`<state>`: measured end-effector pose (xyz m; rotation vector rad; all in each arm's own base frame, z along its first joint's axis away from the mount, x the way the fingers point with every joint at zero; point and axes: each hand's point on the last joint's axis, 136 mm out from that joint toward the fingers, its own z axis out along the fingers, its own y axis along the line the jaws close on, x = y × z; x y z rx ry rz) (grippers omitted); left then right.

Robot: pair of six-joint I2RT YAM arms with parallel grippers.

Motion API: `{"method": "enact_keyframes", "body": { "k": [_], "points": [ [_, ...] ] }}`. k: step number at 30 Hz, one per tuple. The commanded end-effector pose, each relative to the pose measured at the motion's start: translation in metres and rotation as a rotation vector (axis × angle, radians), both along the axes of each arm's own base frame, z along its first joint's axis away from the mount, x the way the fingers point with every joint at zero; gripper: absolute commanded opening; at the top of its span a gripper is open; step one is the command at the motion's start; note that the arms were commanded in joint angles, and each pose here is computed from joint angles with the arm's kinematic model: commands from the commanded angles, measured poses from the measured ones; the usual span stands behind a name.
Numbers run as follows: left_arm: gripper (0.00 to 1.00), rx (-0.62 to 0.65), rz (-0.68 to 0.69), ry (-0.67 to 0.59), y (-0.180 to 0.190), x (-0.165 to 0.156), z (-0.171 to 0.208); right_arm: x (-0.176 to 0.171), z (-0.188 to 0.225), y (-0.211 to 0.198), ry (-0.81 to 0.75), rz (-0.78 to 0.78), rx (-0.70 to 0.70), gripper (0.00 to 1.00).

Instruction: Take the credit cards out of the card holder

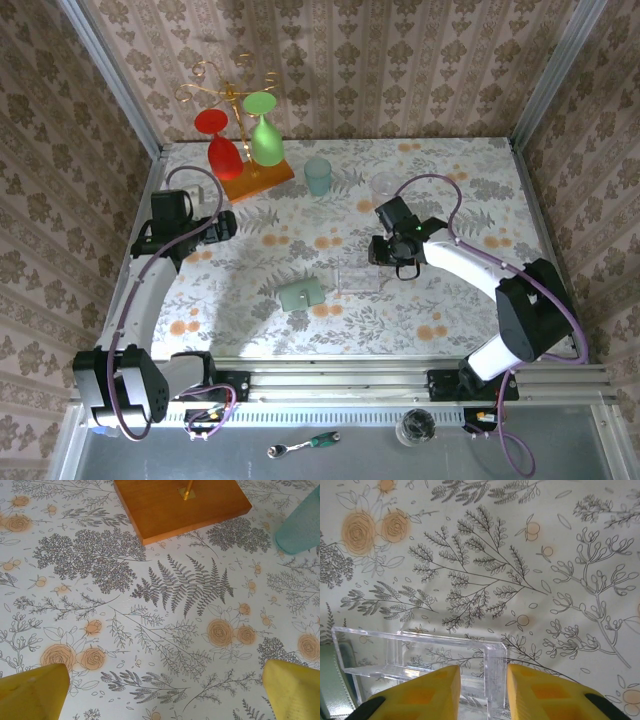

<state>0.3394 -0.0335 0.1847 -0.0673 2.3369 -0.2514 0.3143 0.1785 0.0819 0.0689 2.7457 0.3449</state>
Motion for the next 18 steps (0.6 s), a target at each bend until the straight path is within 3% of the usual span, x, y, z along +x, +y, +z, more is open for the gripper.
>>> {"method": "enact_keyframes", "body": {
  "k": [1, 18],
  "points": [
    [1.0, 0.031, -0.002, -0.022, 0.002, -0.002, 0.013, 0.0, -0.002, -0.003, 0.013, -0.047, -0.035, 0.32],
    [1.0, 0.061, 0.007, -0.031, 0.006, -0.005, 0.015, 0.0, -0.014, 0.0, 0.026, -0.046, -0.081, 0.21]
  ]
}}
